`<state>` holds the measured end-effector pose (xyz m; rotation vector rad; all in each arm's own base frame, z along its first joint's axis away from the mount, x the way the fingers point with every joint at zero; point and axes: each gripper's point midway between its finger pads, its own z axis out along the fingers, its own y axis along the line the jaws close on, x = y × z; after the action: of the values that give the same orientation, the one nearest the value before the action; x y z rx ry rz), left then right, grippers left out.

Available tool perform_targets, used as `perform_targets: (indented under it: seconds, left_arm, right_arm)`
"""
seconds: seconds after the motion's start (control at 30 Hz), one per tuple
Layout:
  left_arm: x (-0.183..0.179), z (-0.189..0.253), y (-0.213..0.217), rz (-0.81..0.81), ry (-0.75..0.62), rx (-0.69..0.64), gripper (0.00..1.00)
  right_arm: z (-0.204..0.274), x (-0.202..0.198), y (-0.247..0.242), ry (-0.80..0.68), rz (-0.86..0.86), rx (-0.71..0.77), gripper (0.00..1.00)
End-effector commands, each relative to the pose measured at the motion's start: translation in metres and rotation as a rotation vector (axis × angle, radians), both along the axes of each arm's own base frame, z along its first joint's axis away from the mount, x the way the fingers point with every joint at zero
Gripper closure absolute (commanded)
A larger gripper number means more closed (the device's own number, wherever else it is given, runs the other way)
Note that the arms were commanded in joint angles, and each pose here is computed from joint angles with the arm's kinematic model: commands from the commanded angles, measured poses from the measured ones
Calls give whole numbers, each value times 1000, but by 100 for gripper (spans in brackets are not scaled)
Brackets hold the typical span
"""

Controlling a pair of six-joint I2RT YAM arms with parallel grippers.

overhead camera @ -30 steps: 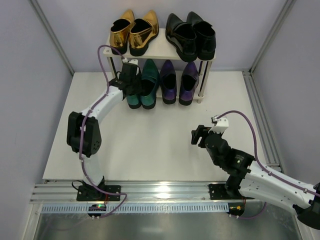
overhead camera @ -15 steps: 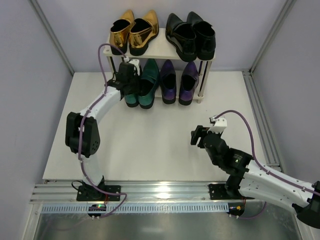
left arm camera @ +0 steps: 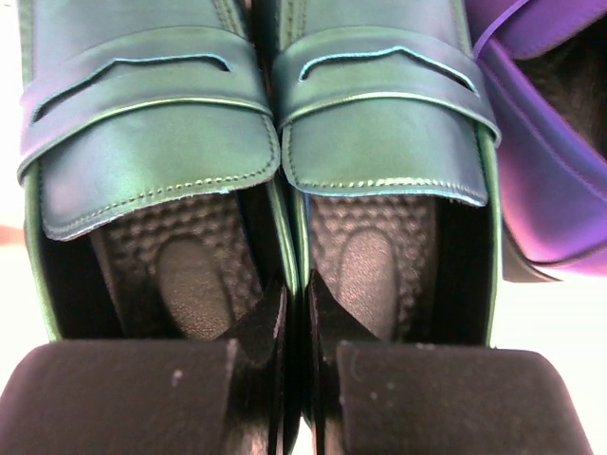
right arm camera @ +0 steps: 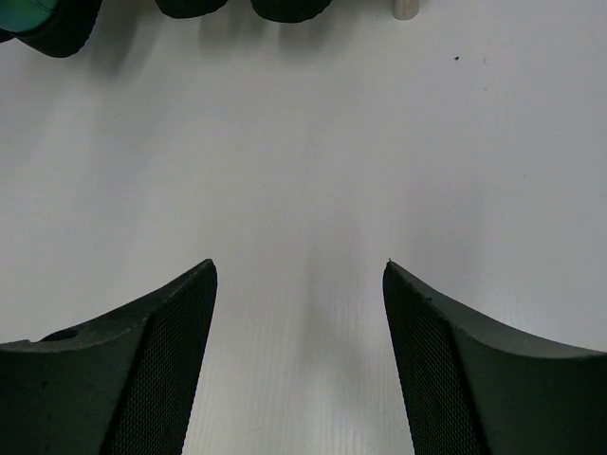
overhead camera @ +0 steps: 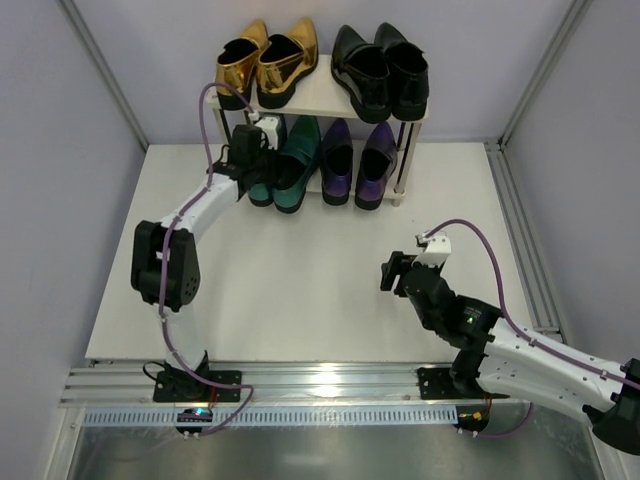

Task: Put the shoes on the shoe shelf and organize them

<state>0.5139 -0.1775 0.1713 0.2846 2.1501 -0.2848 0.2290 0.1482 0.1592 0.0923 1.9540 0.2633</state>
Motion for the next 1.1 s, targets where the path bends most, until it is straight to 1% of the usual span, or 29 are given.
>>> perform_targets:
  seconds: [0.0, 0.07, 0.1, 0.13, 0.2, 0.23, 0.33, 0.43, 0.47, 0.63, 0.67, 0.8, 0.93, 1.07]
  left_arm:
    - [13, 169, -24, -122, -478, -237, 100]
    - [11, 181, -25, -148, -489, -286, 100]
    - [14, 187, -18, -138, -496, -302, 100]
    - [17, 184, -17, -133, -477, -330, 100]
    - [22, 191, -13, -129, -483, -341, 100]
    - [29, 182, -8, -116, -461, -334, 100]
    - [38, 174, -1, -96, -454, -320, 100]
    - [46, 160, 3, -82, -448, -276, 100]
    - [51, 146, 2, -81, -426, -258, 100]
    - [63, 103, 3, -60, -350, -229, 100]
    - [66, 91, 2, -59, -330, -231, 100]
    - [70, 74, -5, -55, -283, -279, 99]
    - [71, 63, -10, -40, -244, -342, 94]
    - [72, 54, -9, -3, -207, -361, 88]
  right_arm:
    - [6, 2, -1, -20, -14, 5, 27]
    - [5, 2, -2, -19, -15, 1, 27]
    - [6, 2, -2, -21, -17, 3, 27]
    - [5, 1, -3, -19, -17, 0, 27]
    - [5, 1, -3, -20, -18, 3, 27]
    - [5, 1, -4, -19, -20, 0, 27]
    - [5, 0, -5, -21, -23, 3, 27]
    - [5, 0, -5, -20, -21, 4, 27]
    - [5, 0, -4, -20, -19, 4, 27]
    - [5, 1, -3, -16, -18, 1, 27]
    - [5, 1, -3, -16, -19, 2, 27]
    - [4, 0, -4, -12, -20, 0, 27]
    - [2, -1, -6, -9, -24, -2, 27]
    - [2, -2, -7, -8, -25, 1, 27]
